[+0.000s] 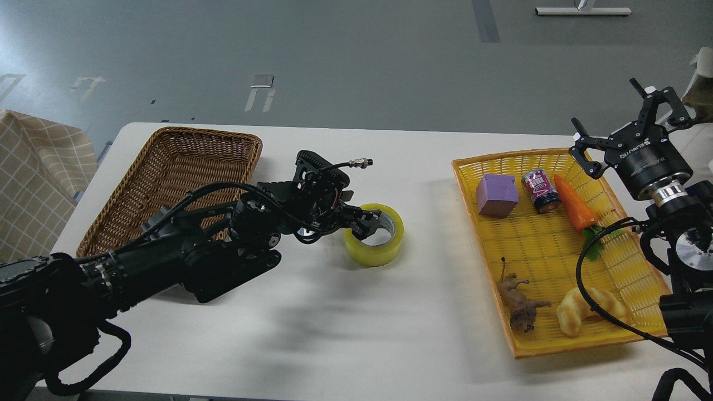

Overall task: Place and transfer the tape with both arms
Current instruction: 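Reach the left gripper to the tape roll and grasp its rim, then lift the tape with the left gripper and lower it into the wicker basket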

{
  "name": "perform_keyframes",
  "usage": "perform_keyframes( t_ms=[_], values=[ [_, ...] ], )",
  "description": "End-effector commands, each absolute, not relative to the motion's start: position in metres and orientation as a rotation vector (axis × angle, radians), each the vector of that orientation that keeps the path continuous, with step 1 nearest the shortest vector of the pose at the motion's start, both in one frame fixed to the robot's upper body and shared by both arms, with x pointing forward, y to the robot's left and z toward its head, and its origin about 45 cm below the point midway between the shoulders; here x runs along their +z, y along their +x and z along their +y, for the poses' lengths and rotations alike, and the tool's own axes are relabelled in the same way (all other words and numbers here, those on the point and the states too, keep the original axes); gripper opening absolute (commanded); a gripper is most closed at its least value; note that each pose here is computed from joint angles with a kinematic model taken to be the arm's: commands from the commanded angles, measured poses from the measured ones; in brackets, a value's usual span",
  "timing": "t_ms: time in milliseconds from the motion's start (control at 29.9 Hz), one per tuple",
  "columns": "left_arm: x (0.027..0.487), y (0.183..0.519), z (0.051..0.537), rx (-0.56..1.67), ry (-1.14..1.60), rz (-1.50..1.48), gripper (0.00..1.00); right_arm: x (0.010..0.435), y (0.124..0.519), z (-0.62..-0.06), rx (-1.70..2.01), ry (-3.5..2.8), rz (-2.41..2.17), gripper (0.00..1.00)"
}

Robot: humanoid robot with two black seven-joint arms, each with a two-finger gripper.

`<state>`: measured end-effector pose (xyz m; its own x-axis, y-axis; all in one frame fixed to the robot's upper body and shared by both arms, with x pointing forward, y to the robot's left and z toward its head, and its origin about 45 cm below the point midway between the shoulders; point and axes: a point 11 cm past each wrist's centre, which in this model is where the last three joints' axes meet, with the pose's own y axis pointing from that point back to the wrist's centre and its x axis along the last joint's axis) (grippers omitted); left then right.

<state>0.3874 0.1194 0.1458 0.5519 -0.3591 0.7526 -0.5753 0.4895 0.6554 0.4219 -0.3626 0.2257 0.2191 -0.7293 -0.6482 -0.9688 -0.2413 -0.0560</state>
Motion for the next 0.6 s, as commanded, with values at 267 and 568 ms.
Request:
perform_keyframes(
  t_ms=[267, 568],
  values=[
    [0.142, 0.384, 0.120, 0.163, 1.100, -1.019, 0.51, 0.225, 0.422, -0.363, 0.704, -2.046, 1.565, 1.00],
    [0.132, 0.378, 0.122, 0.156, 1.111, -0.998, 0.06, 0.224, 0.421, -0.363, 0.706, -2.044, 1.568, 1.00]
  ],
)
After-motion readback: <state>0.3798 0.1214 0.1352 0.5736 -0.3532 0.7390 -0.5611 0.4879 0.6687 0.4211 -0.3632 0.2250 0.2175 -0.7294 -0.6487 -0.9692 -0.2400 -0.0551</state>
